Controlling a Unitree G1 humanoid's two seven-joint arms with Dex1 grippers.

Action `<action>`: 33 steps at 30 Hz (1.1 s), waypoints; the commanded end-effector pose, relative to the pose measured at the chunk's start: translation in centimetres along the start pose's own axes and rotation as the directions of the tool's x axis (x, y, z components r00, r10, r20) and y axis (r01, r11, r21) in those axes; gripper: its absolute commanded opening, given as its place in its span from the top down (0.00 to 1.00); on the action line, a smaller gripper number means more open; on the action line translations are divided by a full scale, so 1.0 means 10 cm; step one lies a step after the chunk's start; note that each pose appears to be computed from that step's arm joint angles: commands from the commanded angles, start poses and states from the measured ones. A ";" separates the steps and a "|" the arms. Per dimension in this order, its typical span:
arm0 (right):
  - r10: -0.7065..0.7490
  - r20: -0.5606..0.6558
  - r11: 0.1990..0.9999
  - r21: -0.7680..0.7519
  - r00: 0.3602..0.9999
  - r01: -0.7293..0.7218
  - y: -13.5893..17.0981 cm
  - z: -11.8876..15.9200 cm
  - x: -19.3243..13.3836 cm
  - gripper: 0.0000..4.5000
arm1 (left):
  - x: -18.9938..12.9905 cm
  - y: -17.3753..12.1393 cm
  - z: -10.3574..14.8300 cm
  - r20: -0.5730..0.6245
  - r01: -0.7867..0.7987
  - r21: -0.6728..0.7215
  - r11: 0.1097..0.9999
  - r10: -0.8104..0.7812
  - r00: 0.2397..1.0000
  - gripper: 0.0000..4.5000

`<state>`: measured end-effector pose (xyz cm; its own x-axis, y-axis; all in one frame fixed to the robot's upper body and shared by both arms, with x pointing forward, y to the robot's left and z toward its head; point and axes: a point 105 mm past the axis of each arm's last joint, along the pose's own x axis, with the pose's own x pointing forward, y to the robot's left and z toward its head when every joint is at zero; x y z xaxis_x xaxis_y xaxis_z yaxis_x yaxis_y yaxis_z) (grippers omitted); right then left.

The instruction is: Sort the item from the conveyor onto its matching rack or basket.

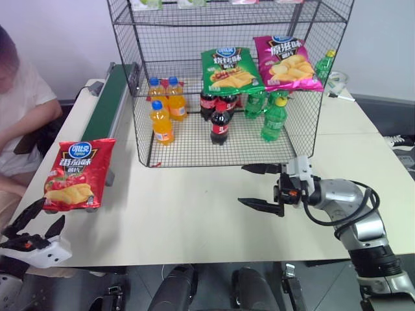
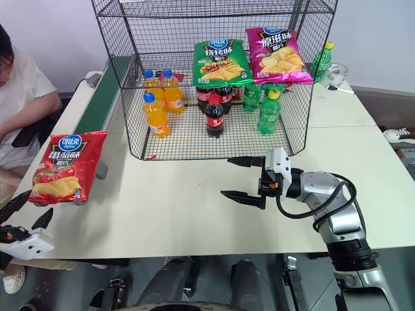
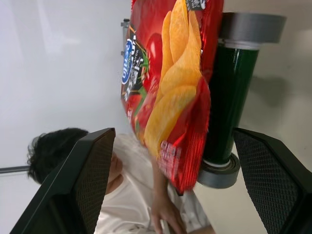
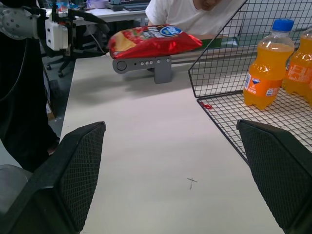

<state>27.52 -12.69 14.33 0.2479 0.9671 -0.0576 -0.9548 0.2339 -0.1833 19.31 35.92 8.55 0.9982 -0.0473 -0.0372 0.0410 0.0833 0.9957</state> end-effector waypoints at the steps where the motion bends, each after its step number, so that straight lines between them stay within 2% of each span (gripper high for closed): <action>1: -0.010 0.017 0.998 -0.055 1.000 0.011 -0.04 0.09 -0.01 0.00 | 0.05 0.08 -0.02 0.001 -0.030 0.010 0.999 0.030 1.000 0.11; 14: -0.018 0.017 0.998 -0.062 1.000 0.019 -0.05 0.13 -0.01 0.00 | 0.29 0.10 0.13 0.046 -0.066 -0.030 0.997 0.067 0.997 0.11; 18: -0.021 0.015 0.998 -0.063 1.000 0.022 -0.06 0.13 -0.02 0.00 | 0.30 0.10 0.12 0.044 -0.072 -0.038 0.997 0.073 0.996 0.50; 22: -0.029 0.012 0.997 -0.065 0.999 0.030 -0.07 0.12 -0.02 0.00 | 0.30 0.12 0.13 0.048 -0.085 -0.038 0.996 0.087 0.995 0.98; 28: -0.042 0.009 0.996 -0.072 0.999 0.042 -0.09 0.11 -0.02 0.00 | 0.32 0.24 0.18 0.062 -0.132 -0.075 0.988 0.137 0.989 0.99; 33: -0.152 0.035 0.980 -0.123 0.988 0.155 -0.26 0.14 -0.09 0.00 | 0.43 0.75 0.51 0.196 -0.265 -0.099 0.959 0.280 0.940 0.99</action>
<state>28.78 -13.31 14.36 0.3283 0.9428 -0.0588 -0.9238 0.3074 -0.2281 23.30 32.32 12.60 0.9753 -0.1611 0.1509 -0.1192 0.1912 0.9743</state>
